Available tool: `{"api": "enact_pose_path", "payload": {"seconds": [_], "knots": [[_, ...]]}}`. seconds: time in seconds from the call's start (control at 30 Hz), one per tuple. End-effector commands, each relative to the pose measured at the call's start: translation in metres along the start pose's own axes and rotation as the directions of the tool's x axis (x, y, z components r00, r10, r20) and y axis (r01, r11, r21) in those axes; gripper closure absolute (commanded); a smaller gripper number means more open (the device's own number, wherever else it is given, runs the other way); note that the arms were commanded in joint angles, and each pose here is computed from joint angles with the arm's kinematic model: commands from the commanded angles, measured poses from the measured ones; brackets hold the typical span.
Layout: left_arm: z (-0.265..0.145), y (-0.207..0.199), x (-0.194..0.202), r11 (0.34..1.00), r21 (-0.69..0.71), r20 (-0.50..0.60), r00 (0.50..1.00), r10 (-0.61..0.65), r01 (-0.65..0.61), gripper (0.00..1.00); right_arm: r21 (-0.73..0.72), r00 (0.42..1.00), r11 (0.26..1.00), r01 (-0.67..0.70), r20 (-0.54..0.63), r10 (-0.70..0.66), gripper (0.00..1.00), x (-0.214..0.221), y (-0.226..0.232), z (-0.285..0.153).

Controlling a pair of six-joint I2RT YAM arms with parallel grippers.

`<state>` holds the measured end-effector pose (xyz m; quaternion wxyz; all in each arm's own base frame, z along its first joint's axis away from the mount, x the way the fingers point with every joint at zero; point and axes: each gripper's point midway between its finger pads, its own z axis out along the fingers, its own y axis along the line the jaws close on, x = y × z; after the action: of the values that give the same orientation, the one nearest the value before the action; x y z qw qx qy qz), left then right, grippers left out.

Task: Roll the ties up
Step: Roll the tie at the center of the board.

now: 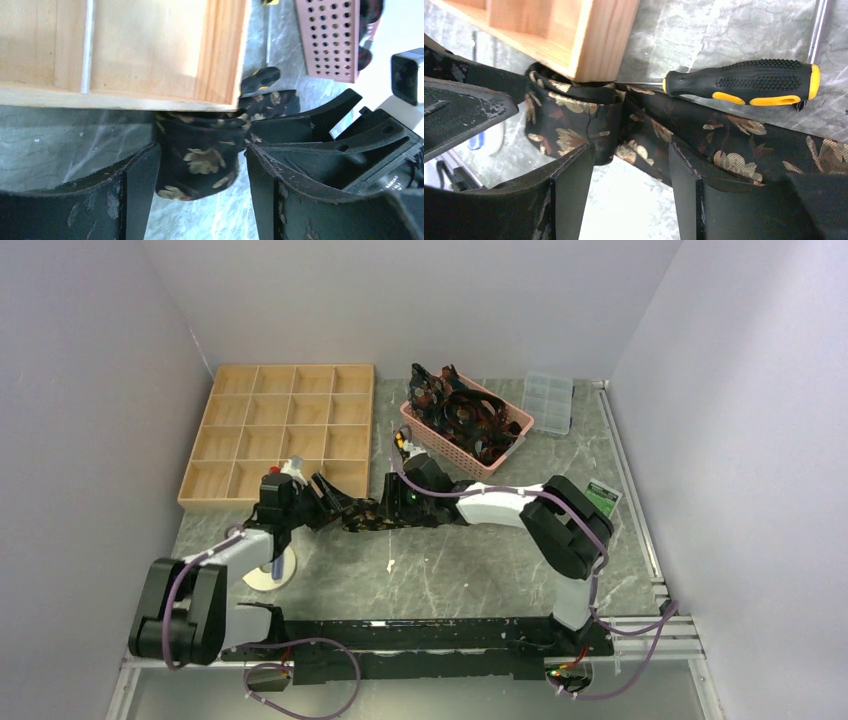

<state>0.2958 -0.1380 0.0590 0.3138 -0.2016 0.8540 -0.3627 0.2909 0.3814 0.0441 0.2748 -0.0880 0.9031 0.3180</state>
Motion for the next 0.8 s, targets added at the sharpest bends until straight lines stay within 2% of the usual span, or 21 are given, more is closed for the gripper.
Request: {"api": "enact_pose_path", "payload": {"seconds": [0.0,0.17,0.27,0.37,0.57,0.77], "knots": [[-0.017,-0.012,-0.017,0.998,0.008,0.091,0.994,0.056,-0.057,0.32,-0.058,0.996,0.998,0.021,0.087,-0.016,0.38,-0.031,0.027,-0.025],[-0.031,-0.011,-0.024,0.998,-0.035,0.146,0.988,0.054,-0.049,0.32,-0.071,0.988,0.995,0.076,0.142,-0.065,0.38,-0.036,0.042,-0.045],[-0.037,-0.012,-0.023,0.999,-0.033,0.167,0.985,0.040,-0.035,0.37,-0.057,0.986,0.993,0.107,0.131,-0.099,0.39,-0.042,0.039,-0.043],[-0.044,-0.007,-0.015,0.999,-0.051,0.150,0.988,0.022,-0.015,0.40,-0.048,0.980,0.983,0.176,0.099,-0.170,0.40,-0.053,0.047,-0.036],[-0.061,0.012,0.015,0.994,-0.104,0.102,0.994,-0.025,0.036,0.43,0.015,0.983,0.987,0.161,0.088,-0.162,0.41,-0.051,0.024,-0.025],[-0.067,0.007,0.031,0.999,-0.032,0.073,0.997,-0.026,0.029,0.44,-0.034,0.985,0.986,0.165,0.062,-0.162,0.42,-0.049,0.037,-0.011]]}}
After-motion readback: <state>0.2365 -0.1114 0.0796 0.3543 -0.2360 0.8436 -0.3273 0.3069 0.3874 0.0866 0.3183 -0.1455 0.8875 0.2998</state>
